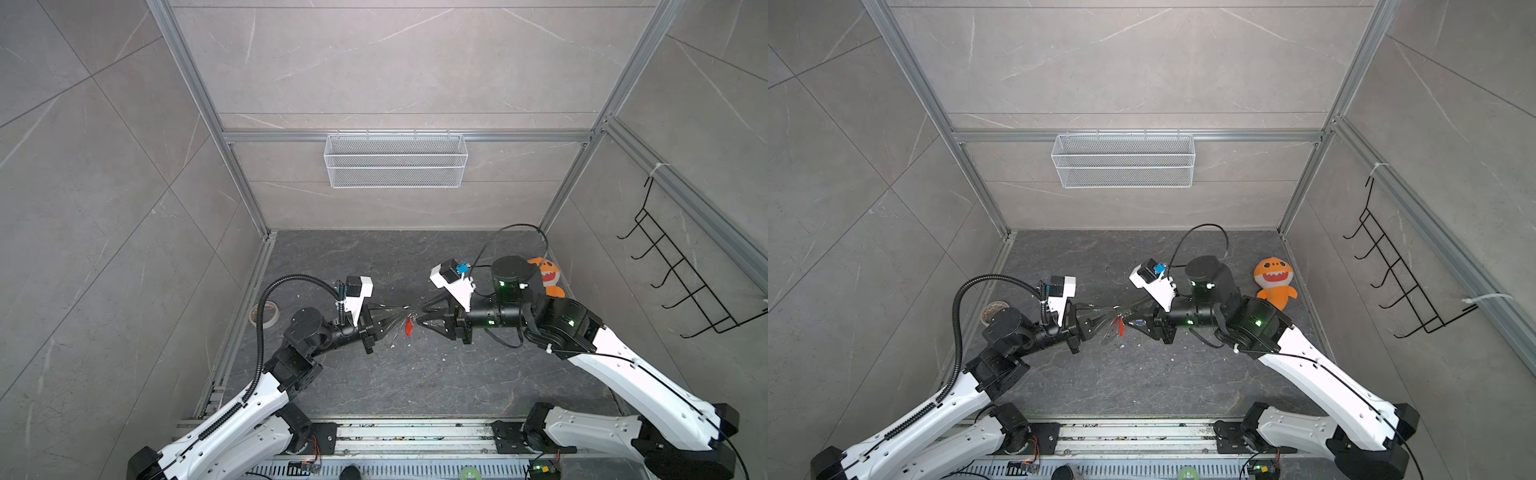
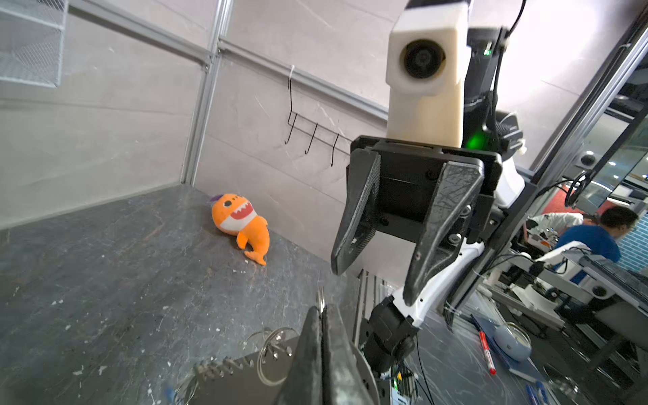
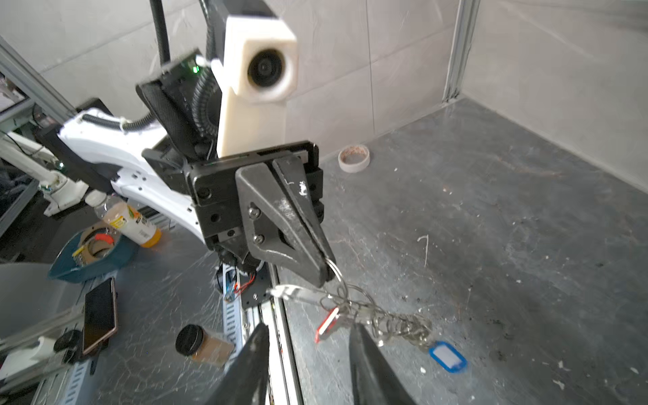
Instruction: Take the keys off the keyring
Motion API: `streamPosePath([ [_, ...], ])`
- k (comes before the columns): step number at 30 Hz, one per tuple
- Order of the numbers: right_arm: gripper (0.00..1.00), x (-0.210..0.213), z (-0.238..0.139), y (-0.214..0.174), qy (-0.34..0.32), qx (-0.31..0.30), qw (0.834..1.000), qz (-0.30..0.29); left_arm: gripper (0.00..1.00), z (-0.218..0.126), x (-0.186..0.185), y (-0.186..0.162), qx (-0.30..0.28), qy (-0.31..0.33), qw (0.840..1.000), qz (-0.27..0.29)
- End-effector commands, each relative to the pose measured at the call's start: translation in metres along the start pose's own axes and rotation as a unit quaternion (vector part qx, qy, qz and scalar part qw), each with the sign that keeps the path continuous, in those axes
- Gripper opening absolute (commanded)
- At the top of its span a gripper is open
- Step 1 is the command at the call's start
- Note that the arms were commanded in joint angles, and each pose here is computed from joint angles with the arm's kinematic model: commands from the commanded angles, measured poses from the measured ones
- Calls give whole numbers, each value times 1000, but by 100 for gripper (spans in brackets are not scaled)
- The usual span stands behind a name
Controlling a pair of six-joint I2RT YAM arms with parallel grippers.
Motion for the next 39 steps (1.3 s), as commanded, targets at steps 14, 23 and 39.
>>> streamPosePath([
  [14, 42, 9, 10, 16, 26, -76, 997, -10, 0, -15, -49, 40, -82, -90, 991, 48],
  [23, 43, 15, 24, -1, 19, -56, 998, -22, 0, -14, -51, 37, -73, -99, 991, 49],
  [39, 44, 23, 32, -10, -17, -35, 997, -63, 0, -16, -57, 26, -38, -122, 991, 50],
])
Point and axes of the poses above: each gripper's point midway between its finger pads, its own z axis out along the fingers, its own x axis along the line the jaws close on, y = z × x, the point moved 3 cm from there along -z, back along the fingers, and after that the axes turned 11 degrees about -z, right-handed, at the moved point
